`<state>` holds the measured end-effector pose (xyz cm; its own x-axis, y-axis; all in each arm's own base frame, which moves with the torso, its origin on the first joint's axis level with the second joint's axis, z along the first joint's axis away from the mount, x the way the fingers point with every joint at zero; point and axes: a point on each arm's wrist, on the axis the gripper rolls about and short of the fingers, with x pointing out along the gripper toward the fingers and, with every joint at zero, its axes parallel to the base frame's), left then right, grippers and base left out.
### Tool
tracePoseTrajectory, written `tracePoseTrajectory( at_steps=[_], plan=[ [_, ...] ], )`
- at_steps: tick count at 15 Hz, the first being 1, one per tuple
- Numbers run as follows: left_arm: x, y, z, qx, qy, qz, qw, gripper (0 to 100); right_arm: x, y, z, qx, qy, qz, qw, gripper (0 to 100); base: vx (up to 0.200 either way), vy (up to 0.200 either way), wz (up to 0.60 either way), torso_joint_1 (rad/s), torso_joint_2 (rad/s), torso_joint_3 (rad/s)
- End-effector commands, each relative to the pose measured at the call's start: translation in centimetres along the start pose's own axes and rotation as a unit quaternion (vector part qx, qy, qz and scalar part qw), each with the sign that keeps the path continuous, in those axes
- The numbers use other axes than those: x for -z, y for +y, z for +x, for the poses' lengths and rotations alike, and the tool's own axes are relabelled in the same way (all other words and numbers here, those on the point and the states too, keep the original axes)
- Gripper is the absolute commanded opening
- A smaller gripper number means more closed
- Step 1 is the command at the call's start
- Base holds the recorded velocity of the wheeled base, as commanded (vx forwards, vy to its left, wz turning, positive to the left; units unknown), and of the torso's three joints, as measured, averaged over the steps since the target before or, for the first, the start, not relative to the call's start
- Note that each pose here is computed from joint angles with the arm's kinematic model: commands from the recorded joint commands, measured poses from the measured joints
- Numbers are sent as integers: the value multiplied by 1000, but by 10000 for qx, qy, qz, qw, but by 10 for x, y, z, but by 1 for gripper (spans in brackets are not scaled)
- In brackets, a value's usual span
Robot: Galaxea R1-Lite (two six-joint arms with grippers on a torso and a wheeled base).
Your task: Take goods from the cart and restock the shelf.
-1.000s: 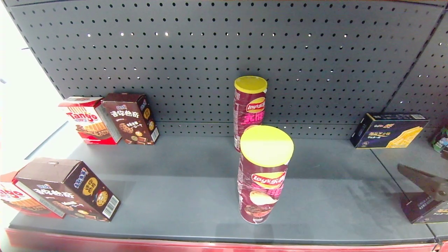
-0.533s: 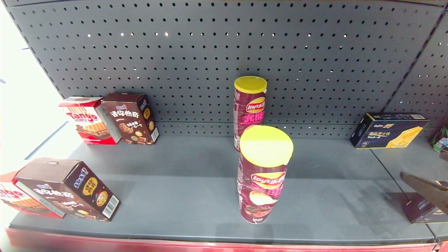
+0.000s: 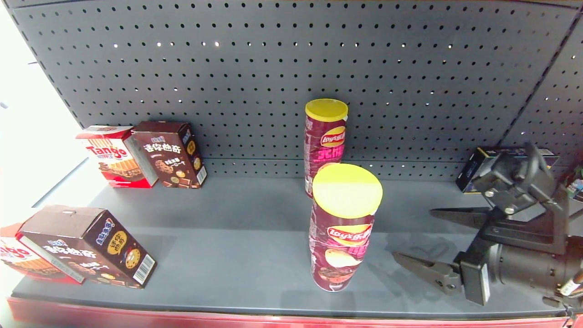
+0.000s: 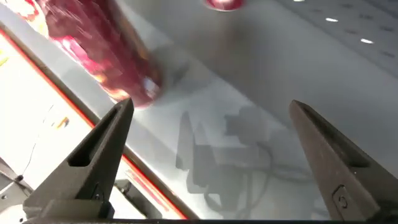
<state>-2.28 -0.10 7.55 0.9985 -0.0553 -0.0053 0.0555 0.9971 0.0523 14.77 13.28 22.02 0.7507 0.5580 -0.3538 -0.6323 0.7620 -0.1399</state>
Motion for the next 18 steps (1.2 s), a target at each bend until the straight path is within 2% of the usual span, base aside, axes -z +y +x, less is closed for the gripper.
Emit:
tracePoseTrajectory(
  at_steps=[1, 14, 15, 18],
  plan=[
    [0, 0, 0, 0, 4, -2, 10000, 100, -2, 7, 26, -129, 266, -72, 9995, 100, 0, 0, 0, 0, 0, 0],
    [0, 0, 0, 0, 4, -2, 10000, 100, -2, 14, 34, -200, 291, -129, 9993, 100, 0, 0, 0, 0, 0, 0],
    [0, 0, 0, 0, 4, -10, 10000, 100, -2, 8, 23, -86, 177, -67, 9998, 100, 0, 0, 0, 0, 0, 0],
    [0, 0, 0, 0, 4, -2, 10000, 100, -12, -39, -24, 1250, -443, 450, 9902, 100, 0, 0, 0, 0, 0, 0]
  ],
)
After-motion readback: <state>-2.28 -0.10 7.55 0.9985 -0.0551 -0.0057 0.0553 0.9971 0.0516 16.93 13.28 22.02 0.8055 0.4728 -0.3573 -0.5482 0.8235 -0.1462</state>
